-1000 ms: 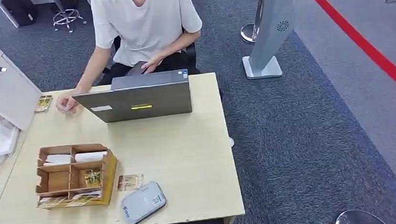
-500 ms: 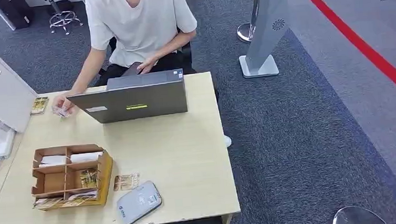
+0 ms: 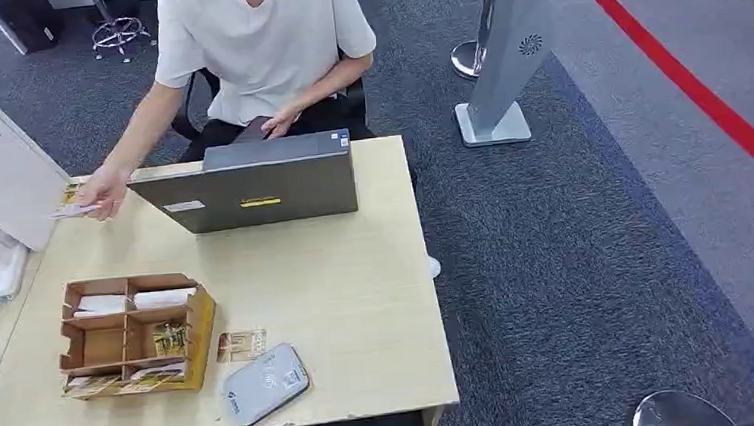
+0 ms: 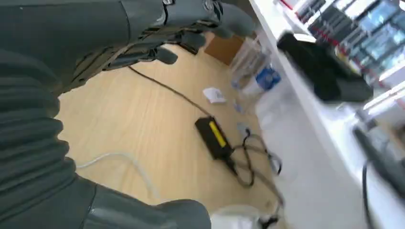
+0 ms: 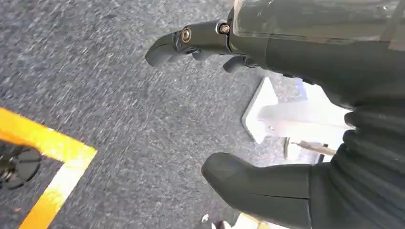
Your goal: Pass the card to the sensor for recognition and then transmit it.
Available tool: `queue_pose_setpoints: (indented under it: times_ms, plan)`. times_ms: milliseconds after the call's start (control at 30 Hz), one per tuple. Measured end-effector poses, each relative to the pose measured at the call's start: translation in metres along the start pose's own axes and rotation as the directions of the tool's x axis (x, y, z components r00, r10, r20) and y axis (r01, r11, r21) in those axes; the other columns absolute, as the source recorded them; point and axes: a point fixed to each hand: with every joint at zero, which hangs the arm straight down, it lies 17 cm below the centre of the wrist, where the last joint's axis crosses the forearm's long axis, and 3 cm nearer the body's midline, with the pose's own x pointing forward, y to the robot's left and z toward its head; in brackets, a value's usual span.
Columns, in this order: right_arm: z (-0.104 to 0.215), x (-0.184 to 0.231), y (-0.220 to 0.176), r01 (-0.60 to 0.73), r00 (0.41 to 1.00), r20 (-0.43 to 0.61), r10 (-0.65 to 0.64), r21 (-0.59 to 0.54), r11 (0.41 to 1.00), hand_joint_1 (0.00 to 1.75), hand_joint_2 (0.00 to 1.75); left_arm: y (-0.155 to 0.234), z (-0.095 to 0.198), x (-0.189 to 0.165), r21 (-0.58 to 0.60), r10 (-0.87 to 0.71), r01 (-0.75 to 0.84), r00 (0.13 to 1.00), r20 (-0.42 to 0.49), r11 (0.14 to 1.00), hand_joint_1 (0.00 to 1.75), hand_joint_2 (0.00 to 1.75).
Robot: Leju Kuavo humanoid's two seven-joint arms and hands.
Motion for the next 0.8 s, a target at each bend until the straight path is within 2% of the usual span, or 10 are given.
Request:
queue_pose_setpoints:
  times_ms: [67,167,300,400,600,800]
  plan:
    - [0.0,0.003,-0.004,-0.002,1.0,0.0,0.002,-0.006,1.0,0.0,1.75,-0.027,0.017,0.02,-0.033,-0.118,0.12,0.992,0.044,0.992,0.0,1.75]
    - [0.0,0.001,-0.003,-0.019,1.0,-0.005,0.019,-0.005,1.0,0.0,1.75,-0.048,0.03,0.07,0.023,-0.318,0.323,0.915,0.247,0.946,0.0,1.75]
    - [0.0,-0.002,0.0,-0.021,1.0,-0.012,0.021,0.002,1.0,0.0,1.75,-0.106,0.058,0.123,0.079,-0.531,0.568,0.701,0.475,0.819,0.0,1.75]
    - [0.0,-0.006,0.0,-0.025,0.999,-0.022,0.025,0.009,1.0,0.0,1.75,-0.161,0.091,0.16,0.135,-0.591,0.667,0.526,0.612,0.733,0.0,1.75]
    - [0.001,-0.016,0.0,-0.021,0.998,-0.057,0.022,0.017,1.0,0.0,1.75,-0.221,0.15,0.206,0.155,-0.537,0.678,0.4,0.743,0.719,0.0,1.75]
    - [0.001,-0.019,0.003,-0.019,0.998,-0.064,0.02,0.022,1.0,0.0,1.75,-0.237,0.181,0.229,0.151,-0.492,0.663,0.364,0.791,0.733,0.0,1.75]
